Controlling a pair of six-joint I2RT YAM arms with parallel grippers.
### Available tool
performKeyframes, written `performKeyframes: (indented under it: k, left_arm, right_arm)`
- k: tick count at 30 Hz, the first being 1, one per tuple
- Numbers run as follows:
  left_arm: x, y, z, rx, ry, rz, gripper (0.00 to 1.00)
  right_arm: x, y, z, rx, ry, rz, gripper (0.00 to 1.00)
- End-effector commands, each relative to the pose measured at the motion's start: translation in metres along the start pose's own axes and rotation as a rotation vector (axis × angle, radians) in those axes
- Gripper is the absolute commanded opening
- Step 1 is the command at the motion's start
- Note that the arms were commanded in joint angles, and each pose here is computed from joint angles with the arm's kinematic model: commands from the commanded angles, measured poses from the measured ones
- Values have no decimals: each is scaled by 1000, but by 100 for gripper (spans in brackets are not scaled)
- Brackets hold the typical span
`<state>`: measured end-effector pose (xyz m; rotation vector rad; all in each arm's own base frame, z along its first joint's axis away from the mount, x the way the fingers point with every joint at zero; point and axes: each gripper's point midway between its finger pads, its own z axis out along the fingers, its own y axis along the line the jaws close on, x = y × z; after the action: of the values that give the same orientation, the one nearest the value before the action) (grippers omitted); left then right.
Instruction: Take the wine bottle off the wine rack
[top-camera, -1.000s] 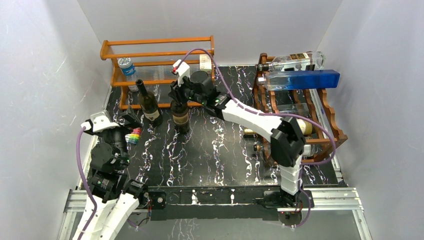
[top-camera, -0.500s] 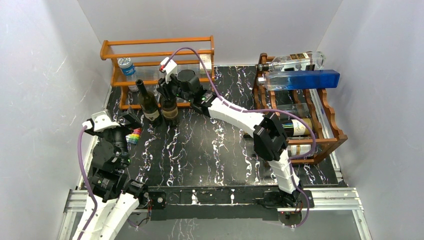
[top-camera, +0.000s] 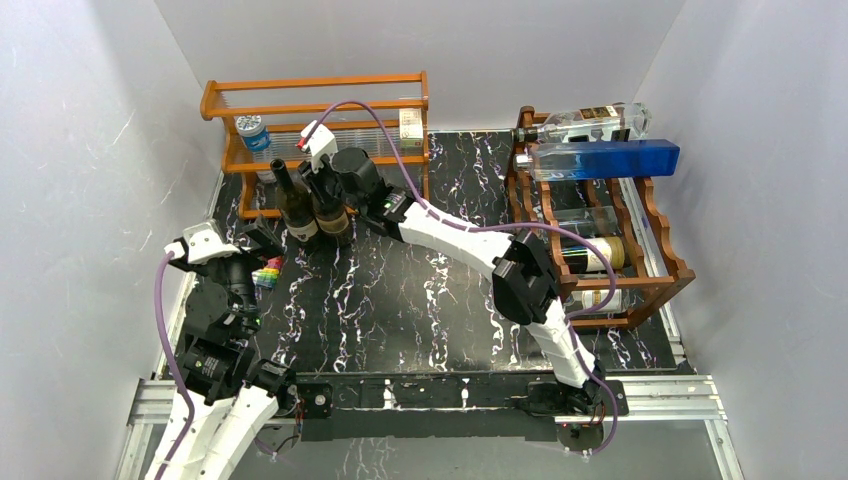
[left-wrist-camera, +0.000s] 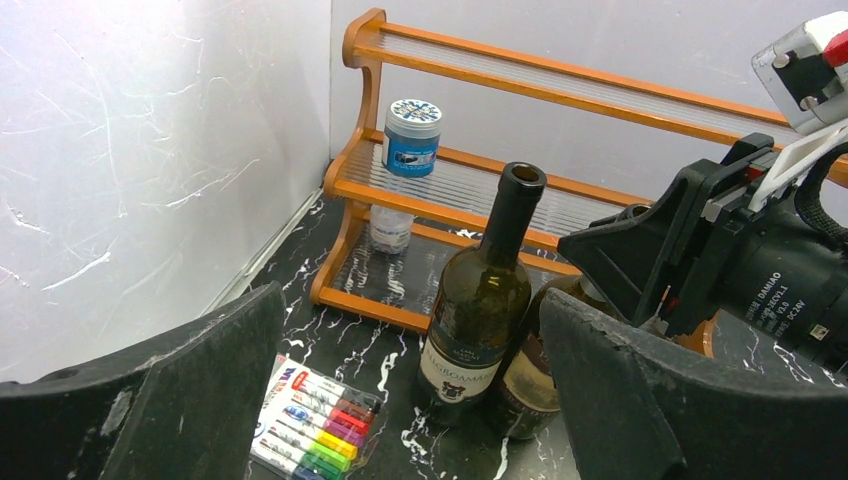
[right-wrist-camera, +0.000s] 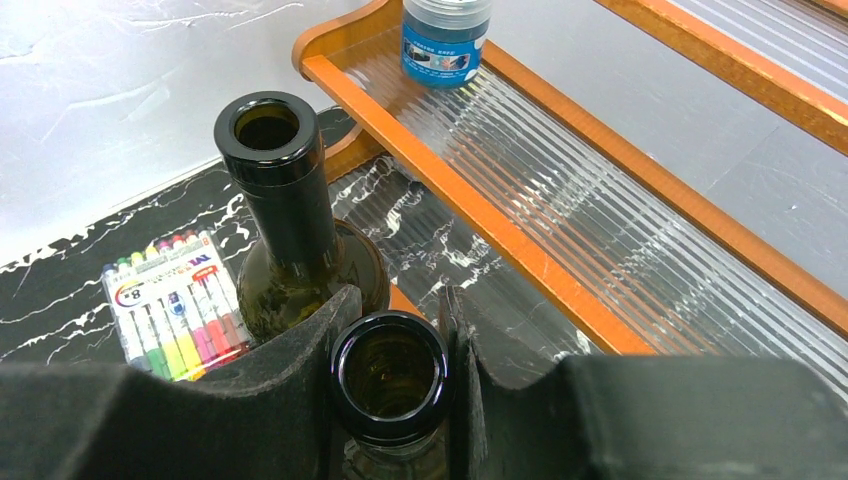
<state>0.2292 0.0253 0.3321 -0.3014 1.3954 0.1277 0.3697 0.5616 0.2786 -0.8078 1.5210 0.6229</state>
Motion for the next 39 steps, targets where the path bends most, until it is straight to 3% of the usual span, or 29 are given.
performKeyframes:
  k: [1, 9, 17, 19, 29, 33, 39]
  left_arm:
    - [-18, 0, -2, 5, -40, -36, 98]
    - [-11, -5, 2, 19, -13, -20, 98]
    - [-2, -11, 6, 33, 18, -4, 98]
    - [-1, -12, 7, 32, 24, -1, 98]
    - [11, -19, 12, 46, 66, 14, 98]
    - [22, -31, 18, 84, 108, 29, 98]
    - [33, -30, 23, 62, 147, 63, 98]
  right_arm:
    - [-55, -1, -4, 42, -138, -13, 33]
    - [-75, -3, -13, 51, -160, -20, 79]
    - [-108, -12, -63, 48, -147, -30, 96]
    - [-105, -18, -87, 60, -127, -45, 98]
    - [12, -37, -235, 84, 149, -34, 98]
    - [6, -56, -287, 149, 179, -33, 98]
    - [-44, -75, -342, 206, 77, -8, 98]
